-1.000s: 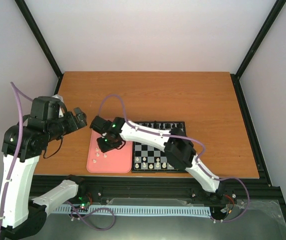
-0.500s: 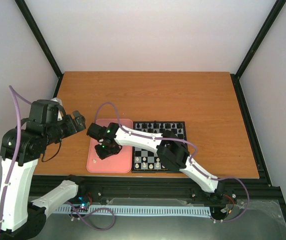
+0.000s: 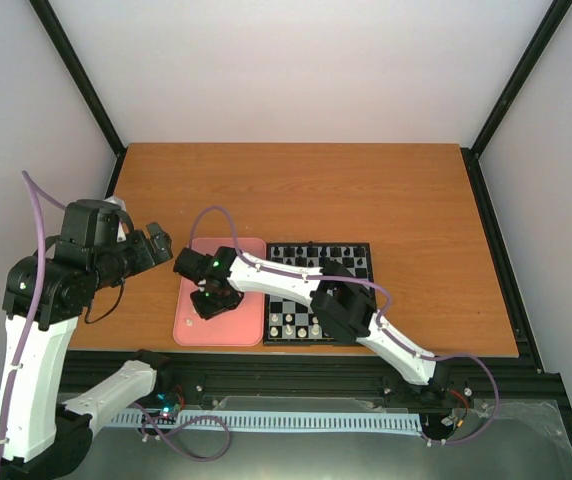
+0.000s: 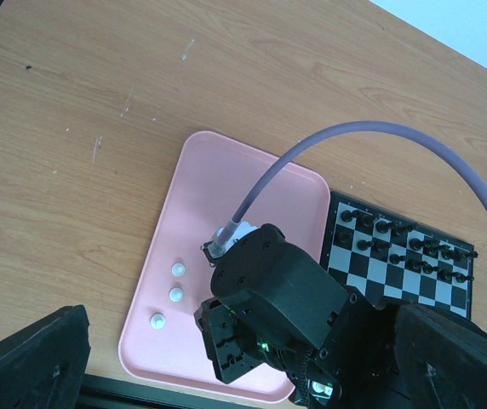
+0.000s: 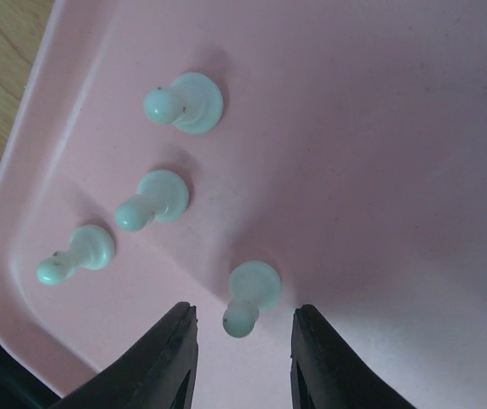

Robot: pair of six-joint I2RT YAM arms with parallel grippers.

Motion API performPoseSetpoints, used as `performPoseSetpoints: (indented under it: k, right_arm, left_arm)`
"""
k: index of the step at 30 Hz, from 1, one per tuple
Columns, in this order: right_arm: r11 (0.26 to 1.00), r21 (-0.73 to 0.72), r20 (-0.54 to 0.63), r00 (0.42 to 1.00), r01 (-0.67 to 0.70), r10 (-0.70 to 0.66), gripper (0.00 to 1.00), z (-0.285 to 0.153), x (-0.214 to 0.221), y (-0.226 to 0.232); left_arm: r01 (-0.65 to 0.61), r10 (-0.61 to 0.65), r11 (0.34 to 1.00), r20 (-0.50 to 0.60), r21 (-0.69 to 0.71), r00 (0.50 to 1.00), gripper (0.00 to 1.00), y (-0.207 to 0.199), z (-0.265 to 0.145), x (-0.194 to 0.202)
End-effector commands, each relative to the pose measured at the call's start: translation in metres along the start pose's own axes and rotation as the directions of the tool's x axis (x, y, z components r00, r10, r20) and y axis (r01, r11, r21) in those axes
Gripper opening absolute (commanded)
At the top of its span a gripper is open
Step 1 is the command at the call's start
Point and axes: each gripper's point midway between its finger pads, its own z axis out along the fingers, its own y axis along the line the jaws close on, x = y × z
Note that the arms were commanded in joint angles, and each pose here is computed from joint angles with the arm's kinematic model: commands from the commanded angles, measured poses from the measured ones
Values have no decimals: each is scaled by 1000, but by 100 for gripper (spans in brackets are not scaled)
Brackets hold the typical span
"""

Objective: Set up the chess pieces on the board
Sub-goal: Pick up the chess piece from the storage box.

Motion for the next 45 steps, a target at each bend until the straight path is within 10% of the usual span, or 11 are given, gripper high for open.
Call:
performPoseSetpoints:
  k: [1,31,45]
  right_arm:
    - [1000,7,30,1000,11,-11,30,-2,-11,2]
    - [999,49,124,992,4,-10,3,-61,-24,-4]
    - [956,194,196,964,-220,182,3,-136,44,-123]
  left_arm:
    - [-3,3,1000,1,7,1000,100,-1,1,0]
    - [-2,2,1000,-10,16,1000,100,-3,7,3]
    - [-4,4,999,-18,33,1000,100,-7,12,4]
